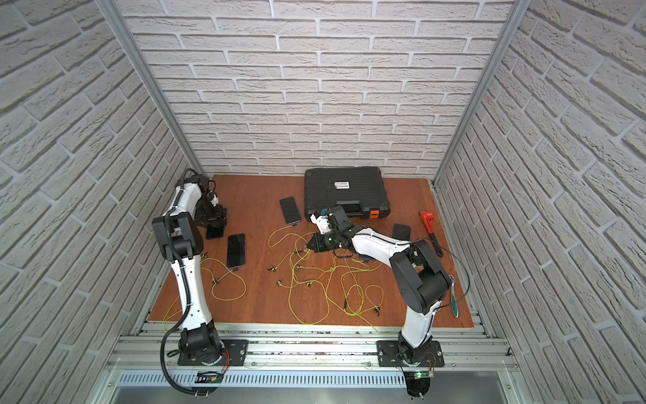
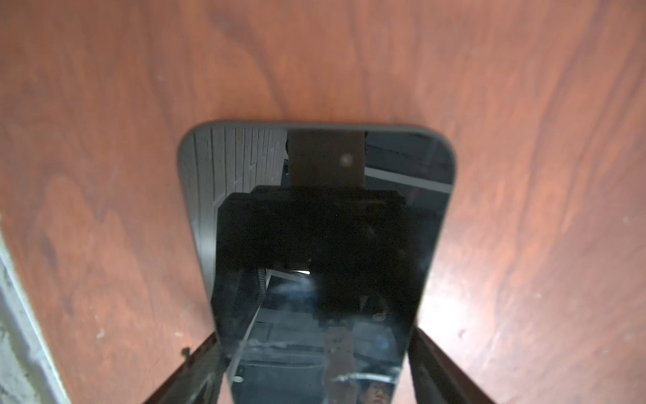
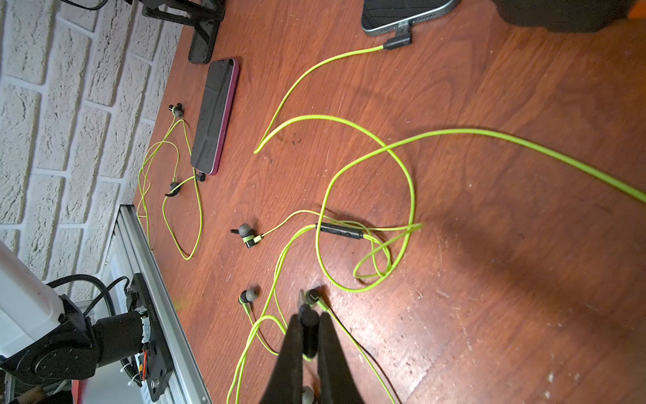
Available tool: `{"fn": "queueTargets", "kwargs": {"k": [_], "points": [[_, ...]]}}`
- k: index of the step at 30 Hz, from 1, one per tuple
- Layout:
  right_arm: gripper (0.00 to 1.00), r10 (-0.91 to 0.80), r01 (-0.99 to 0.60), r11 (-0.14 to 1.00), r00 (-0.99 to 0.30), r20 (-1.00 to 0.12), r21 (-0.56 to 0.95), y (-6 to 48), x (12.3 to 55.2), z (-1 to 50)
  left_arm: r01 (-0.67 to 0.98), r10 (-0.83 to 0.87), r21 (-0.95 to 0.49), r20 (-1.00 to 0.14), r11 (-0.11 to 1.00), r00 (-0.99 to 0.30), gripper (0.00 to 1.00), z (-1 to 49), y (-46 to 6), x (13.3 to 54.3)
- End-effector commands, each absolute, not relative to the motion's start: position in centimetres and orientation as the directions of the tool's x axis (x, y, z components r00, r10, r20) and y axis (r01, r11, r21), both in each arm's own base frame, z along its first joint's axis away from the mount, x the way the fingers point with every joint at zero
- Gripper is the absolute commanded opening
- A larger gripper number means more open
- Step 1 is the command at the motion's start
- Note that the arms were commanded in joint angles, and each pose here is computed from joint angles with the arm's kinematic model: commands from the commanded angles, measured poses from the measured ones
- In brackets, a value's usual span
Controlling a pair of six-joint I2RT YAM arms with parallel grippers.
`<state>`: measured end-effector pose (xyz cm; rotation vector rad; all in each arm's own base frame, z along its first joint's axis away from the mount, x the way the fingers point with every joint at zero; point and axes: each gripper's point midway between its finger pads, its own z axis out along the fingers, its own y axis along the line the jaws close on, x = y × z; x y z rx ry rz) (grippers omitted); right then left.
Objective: Plug wired earphones into phones
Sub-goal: Pick up the phone at the center of the board.
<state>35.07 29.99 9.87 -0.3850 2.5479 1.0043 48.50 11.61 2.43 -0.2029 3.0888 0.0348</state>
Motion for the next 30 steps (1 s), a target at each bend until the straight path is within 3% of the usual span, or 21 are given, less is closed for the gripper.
{"fn": "queueTargets", "kwargs": {"k": [1,10,20,24,30], "points": [[0.06,-0.105,-0.415,0.696,-0.866,-0.489,0.586,30.3,35.8,11.9,-0.111,-0.111,0.012,0.089,0.994,-0.990,0.74,-1.0,11.1,46.1],[0.06,-0.058,-0.427,0.666,-0.847,-0.528,0.612,31.4,37.5,13.8,-0.135,-0.137,-0.054,-0.030,0.989,-0.990,0.74,3.3,7.9,48.1],[0.06,-0.126,-0.468,0.661,-0.840,-0.528,0.587,31.7,37.4,14.2,-0.275,-0.319,-0.198,-0.246,0.941,-0.915,0.68,12.1,5.1,49.4],[0.06,-0.140,-0.481,0.648,-0.837,-0.529,0.591,31.9,37.2,14.2,-0.307,-0.403,-0.338,-0.264,0.890,-0.876,0.66,13.8,2.7,48.6],[0.06,-0.156,-0.540,0.587,-0.807,-0.570,0.603,33.2,36.9,14.9,-0.345,-0.626,-0.666,-0.238,0.662,-0.742,0.53,17.6,-3.6,47.3]]}}
